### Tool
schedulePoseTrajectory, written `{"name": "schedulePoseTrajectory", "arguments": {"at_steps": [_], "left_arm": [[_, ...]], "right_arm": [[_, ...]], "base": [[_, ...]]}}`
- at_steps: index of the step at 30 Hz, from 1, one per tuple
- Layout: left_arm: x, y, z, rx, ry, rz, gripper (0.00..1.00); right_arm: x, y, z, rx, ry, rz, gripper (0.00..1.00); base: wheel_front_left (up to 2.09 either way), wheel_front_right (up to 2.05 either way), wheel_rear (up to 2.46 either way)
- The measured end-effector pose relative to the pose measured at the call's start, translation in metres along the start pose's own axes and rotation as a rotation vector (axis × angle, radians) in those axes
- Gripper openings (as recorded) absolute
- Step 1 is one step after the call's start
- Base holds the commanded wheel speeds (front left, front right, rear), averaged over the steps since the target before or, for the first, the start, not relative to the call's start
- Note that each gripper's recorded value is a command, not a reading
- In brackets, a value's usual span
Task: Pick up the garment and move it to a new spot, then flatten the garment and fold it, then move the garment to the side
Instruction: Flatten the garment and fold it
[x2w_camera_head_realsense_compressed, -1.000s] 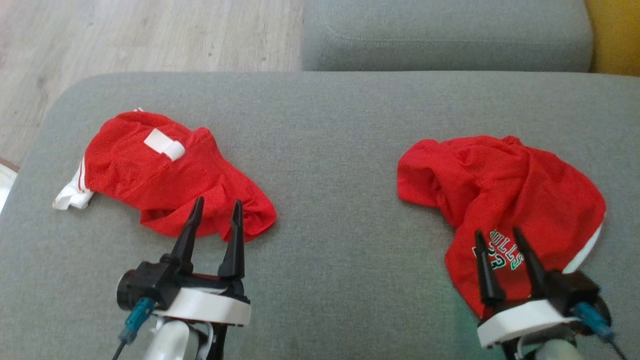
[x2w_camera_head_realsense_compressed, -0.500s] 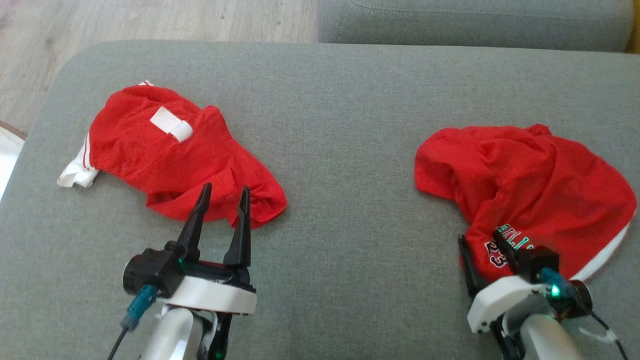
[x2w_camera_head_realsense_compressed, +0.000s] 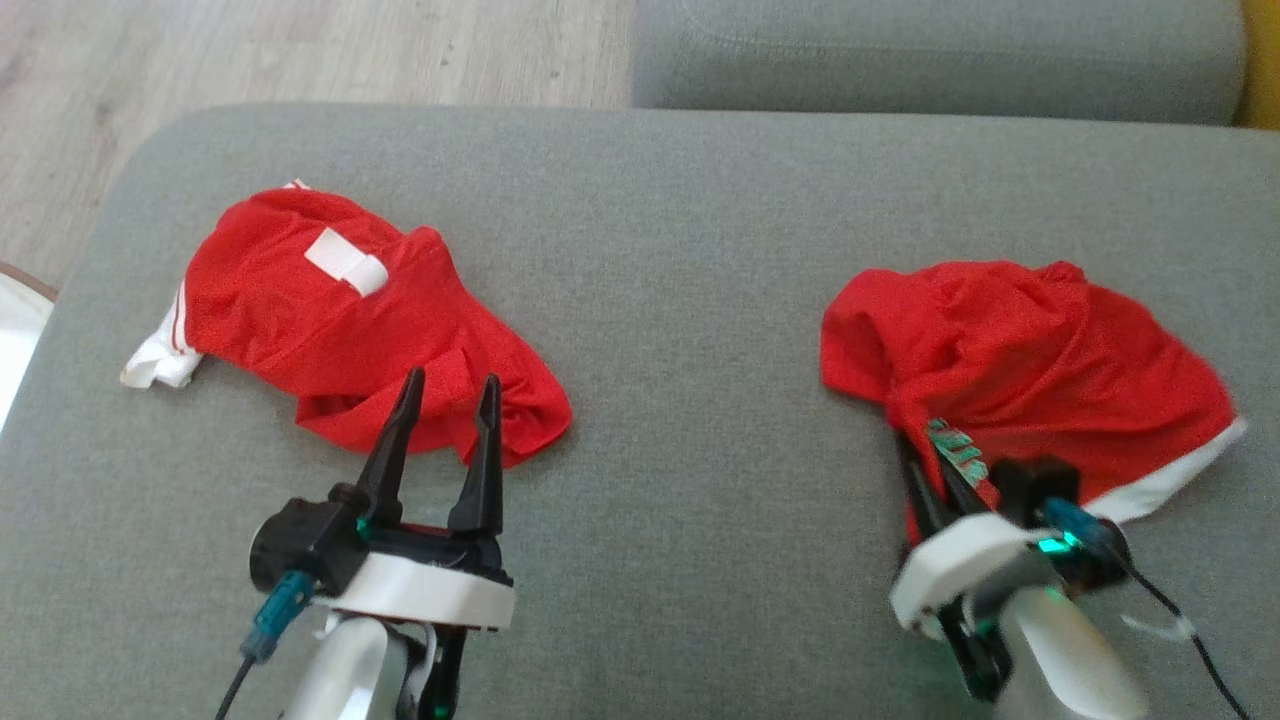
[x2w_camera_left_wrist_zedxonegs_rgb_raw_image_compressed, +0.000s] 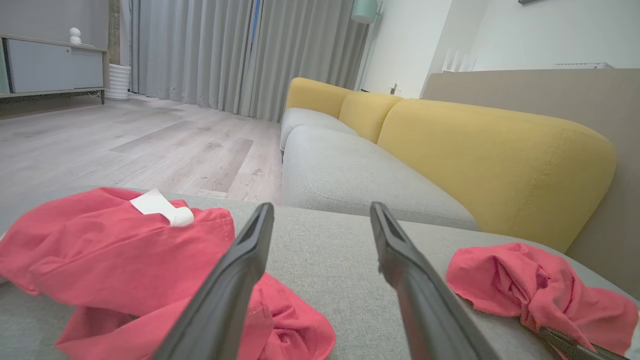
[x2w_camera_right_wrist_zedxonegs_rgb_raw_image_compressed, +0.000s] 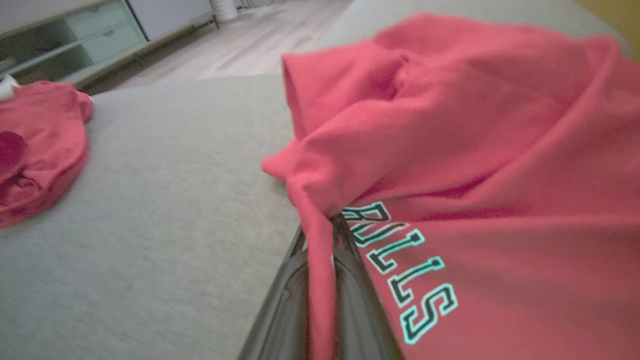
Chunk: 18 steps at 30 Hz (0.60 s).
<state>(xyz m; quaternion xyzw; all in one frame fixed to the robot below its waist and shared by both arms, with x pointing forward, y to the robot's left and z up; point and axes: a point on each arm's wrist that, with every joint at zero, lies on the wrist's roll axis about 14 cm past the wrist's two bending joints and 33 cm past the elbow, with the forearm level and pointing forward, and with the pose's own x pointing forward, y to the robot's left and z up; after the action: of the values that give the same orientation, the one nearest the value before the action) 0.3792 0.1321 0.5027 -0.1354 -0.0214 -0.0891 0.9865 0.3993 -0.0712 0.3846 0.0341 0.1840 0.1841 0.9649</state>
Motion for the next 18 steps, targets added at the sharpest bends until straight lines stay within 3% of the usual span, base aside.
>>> {"name": "schedulePoseTrajectory", "arguments": {"at_steps": [3,10,14,18], "left_arm": [[-0.002,0.000,0.006,-0.004,-0.019,0.006,1.00],[-0.013,0.001,0.016,-0.007,-0.050,0.024,1.00],[-0.026,0.005,0.013,-0.024,-0.045,0.047,1.00],[-0.029,0.006,0.012,-0.026,-0.044,0.053,1.00]], "right_arm": [[0.009,0.023,0.036,-0.033,-0.091,0.073,0.00],[0.021,0.092,0.170,-0.101,-0.393,0.281,0.00],[0.007,0.111,0.251,-0.026,-0.576,0.346,0.00],[-0.012,0.098,0.319,0.069,-0.733,0.334,0.00]], "base": [[0.00,0.00,0.00],[0.00,0.00,0.00],[0.00,0.00,0.00],[0.00,0.00,0.00]]}}
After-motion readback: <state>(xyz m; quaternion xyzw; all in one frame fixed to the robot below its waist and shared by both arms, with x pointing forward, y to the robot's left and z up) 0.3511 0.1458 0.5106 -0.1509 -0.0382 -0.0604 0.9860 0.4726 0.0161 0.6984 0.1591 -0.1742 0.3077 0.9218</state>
